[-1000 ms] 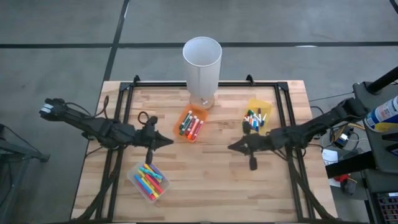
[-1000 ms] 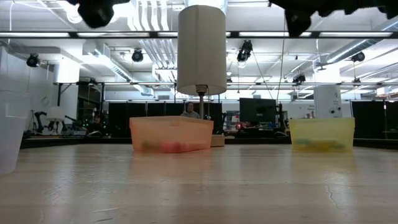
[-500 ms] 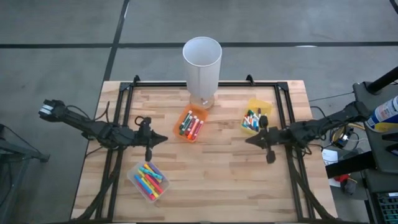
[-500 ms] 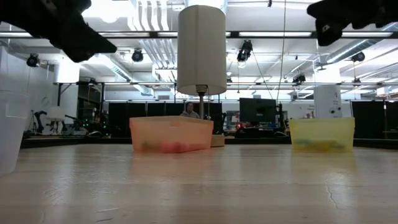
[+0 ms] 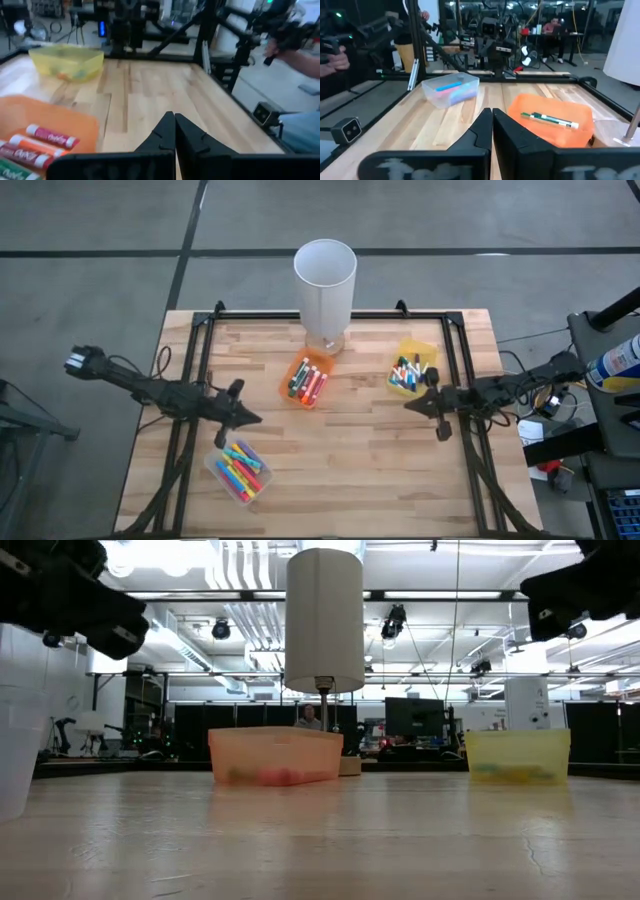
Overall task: Pick & Place Markers
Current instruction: Return to Home Position
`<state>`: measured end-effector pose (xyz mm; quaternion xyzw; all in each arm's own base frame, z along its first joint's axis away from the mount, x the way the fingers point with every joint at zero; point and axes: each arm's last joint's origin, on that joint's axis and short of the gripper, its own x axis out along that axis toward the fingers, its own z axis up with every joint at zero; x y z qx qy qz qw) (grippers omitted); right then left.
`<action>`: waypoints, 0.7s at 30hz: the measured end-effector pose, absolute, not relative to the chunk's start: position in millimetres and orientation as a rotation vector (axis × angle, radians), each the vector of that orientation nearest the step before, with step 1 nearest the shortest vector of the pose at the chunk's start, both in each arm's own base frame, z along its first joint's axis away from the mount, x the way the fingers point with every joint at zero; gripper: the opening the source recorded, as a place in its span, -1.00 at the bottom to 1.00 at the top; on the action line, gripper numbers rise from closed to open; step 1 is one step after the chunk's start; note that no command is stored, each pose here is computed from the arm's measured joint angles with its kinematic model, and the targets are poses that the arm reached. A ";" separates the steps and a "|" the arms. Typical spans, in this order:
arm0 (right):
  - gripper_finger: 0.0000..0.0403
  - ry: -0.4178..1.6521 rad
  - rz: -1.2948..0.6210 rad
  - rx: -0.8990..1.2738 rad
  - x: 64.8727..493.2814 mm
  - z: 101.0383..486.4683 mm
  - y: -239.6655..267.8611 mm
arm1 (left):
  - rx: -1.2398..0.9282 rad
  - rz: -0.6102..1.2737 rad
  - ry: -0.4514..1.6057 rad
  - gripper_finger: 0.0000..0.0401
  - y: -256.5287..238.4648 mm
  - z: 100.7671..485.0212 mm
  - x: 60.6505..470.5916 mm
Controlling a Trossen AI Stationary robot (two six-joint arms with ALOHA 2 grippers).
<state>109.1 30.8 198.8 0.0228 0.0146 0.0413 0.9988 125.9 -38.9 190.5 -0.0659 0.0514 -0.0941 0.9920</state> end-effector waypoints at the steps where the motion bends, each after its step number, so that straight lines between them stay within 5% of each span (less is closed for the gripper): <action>1: -0.96 0.027 0.086 0.044 107.5 197.4 30.3 | -0.134 -0.190 0.085 -1.00 -38.1 189.3 123.9; 21: -0.96 0.096 0.209 -0.011 85.0 181.5 26.0 | -0.096 -0.357 -0.051 -1.00 -32.4 173.4 94.3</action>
